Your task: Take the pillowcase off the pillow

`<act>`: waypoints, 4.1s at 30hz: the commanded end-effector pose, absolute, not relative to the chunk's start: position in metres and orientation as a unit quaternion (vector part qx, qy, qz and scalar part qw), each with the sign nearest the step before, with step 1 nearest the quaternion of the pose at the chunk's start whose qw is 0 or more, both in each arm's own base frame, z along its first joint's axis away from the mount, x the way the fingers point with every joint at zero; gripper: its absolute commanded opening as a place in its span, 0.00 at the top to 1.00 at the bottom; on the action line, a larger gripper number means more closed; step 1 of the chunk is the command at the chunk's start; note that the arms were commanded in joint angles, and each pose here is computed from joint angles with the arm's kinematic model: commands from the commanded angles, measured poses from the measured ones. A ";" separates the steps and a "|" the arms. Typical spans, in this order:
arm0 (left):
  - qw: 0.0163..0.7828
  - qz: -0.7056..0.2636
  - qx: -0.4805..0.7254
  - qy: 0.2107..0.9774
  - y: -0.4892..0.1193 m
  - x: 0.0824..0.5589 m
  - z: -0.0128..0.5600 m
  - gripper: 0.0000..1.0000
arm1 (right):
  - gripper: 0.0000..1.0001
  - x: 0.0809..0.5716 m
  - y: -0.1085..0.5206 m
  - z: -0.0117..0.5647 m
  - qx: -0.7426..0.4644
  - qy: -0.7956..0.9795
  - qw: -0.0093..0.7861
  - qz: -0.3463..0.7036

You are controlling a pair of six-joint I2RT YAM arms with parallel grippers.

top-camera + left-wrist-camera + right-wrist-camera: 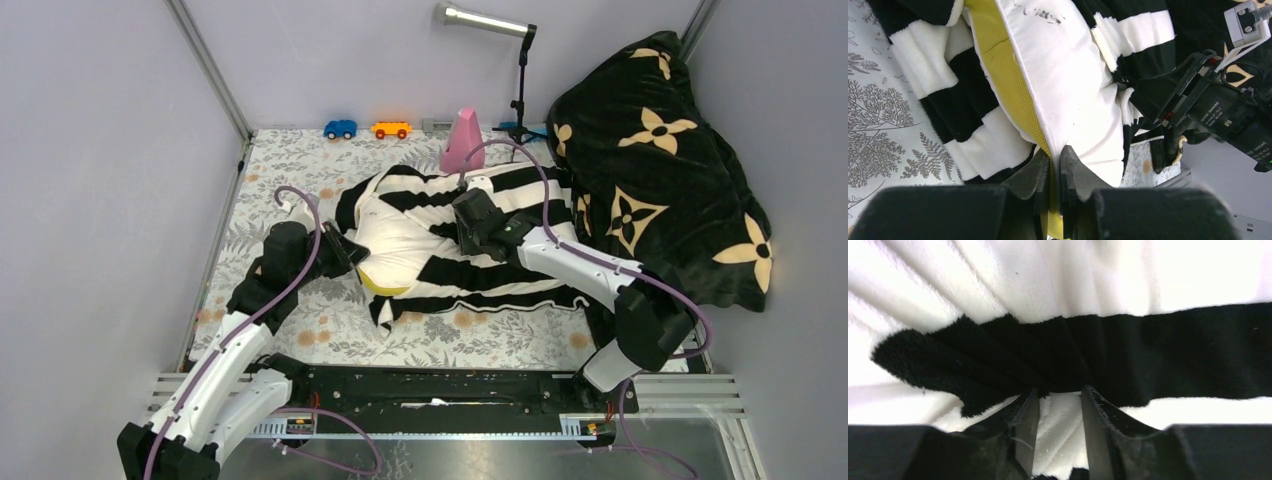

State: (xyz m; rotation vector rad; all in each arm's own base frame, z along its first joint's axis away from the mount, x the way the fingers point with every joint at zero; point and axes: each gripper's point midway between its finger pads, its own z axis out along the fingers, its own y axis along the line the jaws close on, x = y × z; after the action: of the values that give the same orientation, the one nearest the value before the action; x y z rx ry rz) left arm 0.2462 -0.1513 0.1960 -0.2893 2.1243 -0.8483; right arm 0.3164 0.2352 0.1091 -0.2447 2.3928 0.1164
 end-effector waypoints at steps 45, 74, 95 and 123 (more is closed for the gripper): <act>0.471 -0.426 -0.029 0.772 -0.182 0.262 0.300 1.00 | 0.01 0.254 0.286 0.208 -0.264 0.845 0.431 0.174; 0.443 -0.483 -0.009 0.755 -0.208 0.259 0.318 1.00 | 0.06 0.240 0.380 0.231 -0.338 0.776 0.503 0.175; 0.460 -0.297 -0.246 0.800 -0.136 0.327 0.217 0.17 | 1.00 0.211 0.314 0.246 -0.292 0.756 0.544 0.217; 0.443 -0.222 -0.194 0.847 -0.140 0.493 0.102 1.00 | 1.00 0.206 0.257 0.309 -0.161 0.752 0.592 0.242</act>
State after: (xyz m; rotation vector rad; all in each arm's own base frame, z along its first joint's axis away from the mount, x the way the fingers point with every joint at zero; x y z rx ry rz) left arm 0.4557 -0.1186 0.0804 -0.5997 2.1741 -0.3931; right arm 0.1916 0.2637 0.2485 -0.5957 1.8953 0.4940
